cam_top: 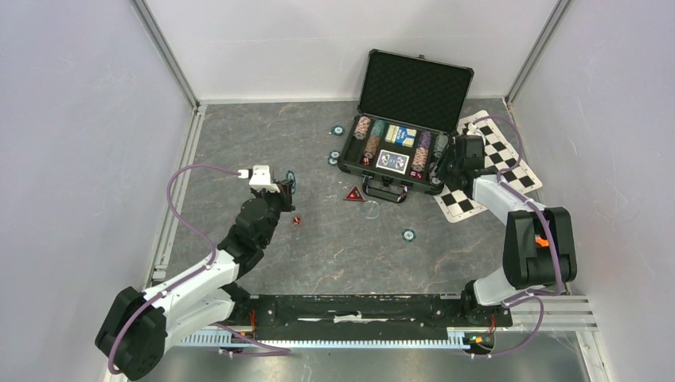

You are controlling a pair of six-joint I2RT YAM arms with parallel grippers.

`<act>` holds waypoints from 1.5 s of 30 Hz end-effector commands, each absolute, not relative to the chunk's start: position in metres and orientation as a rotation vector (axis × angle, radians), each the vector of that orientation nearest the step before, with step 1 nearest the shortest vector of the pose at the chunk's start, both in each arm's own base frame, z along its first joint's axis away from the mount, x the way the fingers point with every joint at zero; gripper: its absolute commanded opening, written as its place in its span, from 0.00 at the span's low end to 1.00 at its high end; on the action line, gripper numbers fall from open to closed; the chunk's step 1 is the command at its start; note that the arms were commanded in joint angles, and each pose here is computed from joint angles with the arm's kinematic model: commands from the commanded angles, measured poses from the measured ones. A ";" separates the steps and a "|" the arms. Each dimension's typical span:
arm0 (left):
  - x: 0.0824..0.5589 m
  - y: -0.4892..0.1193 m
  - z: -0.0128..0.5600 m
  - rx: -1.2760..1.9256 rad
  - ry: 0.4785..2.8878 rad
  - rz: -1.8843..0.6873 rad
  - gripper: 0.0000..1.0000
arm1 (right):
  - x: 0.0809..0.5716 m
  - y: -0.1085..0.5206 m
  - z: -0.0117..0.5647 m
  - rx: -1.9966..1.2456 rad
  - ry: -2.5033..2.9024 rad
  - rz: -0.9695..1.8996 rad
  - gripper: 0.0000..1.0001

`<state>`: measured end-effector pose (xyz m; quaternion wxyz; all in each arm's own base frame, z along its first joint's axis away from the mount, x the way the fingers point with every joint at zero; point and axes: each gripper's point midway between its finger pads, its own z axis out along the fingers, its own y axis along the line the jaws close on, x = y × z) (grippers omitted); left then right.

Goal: Pack up texas hold em set

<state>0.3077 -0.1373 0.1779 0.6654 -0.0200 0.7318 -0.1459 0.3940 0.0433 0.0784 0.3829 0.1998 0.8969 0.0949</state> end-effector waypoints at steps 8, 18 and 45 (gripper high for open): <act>0.313 -0.146 0.201 -0.013 1.582 -0.360 0.02 | 0.446 0.034 0.093 0.585 2.055 0.194 0.08; 0.315 -0.149 0.200 0.003 1.585 -0.359 0.02 | 0.467 0.039 0.120 0.446 1.977 0.129 0.13; 0.313 -0.151 0.203 0.030 1.579 -0.369 0.02 | 0.400 0.051 0.103 0.253 2.141 0.141 0.00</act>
